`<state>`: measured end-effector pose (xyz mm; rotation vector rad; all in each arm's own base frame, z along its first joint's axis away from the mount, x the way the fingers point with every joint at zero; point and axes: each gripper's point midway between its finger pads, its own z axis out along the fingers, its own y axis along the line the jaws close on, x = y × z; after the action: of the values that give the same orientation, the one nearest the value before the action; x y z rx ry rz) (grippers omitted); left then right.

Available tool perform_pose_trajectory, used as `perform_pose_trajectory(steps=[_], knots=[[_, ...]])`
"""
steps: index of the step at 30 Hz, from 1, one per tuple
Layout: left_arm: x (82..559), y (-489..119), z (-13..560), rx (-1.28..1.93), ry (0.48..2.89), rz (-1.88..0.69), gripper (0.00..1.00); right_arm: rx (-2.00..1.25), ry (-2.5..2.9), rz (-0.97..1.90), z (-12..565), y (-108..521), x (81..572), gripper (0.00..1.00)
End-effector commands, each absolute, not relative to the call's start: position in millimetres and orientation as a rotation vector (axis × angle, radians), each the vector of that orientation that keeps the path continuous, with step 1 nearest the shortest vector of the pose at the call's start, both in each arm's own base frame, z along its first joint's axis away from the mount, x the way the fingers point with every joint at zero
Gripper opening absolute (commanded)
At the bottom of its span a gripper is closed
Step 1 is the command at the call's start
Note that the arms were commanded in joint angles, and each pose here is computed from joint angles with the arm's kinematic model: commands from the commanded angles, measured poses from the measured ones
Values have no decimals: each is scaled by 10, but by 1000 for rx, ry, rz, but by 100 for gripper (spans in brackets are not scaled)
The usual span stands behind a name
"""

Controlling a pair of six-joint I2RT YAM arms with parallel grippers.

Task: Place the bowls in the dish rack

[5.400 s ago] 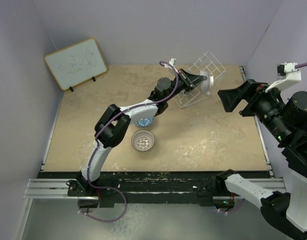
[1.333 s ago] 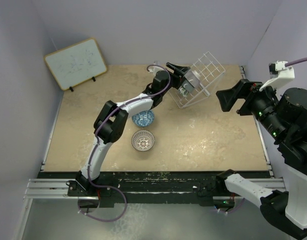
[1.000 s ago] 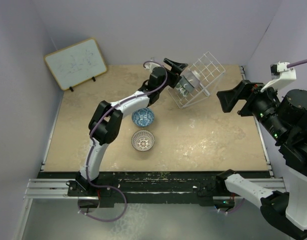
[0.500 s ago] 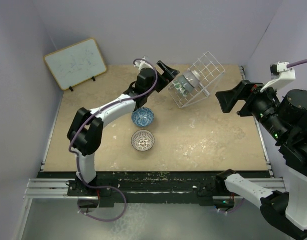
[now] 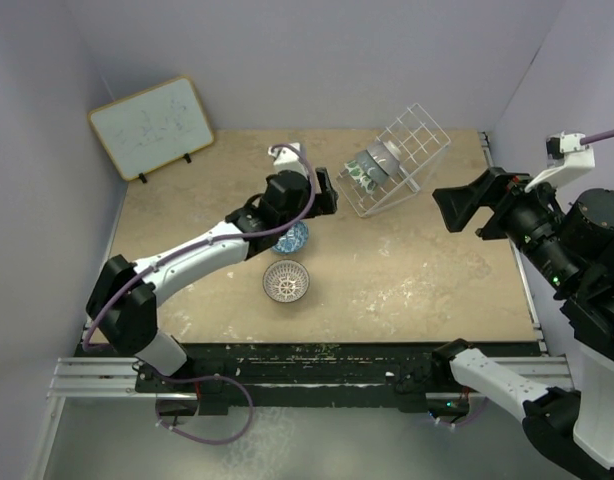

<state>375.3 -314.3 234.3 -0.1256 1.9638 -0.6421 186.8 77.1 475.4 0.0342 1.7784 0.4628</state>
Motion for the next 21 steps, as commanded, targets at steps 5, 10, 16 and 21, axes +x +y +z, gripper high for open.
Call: perform_pose_trajectory(steps=[5,10,16,21], knots=[[3443,-2963,1633,85,2099,-135,93,42,1760,506,4790,828,1883,97],[3449,-2870,1392,108,2132,2,89,47,1763,503,4781,813,1867,97],[3530,-2758,1165,151,2127,162,88,46,1768,508,4762,832,1885,97],[3643,-2810,1139,232,2082,208,87,43,1770,505,4761,843,1914,97]])
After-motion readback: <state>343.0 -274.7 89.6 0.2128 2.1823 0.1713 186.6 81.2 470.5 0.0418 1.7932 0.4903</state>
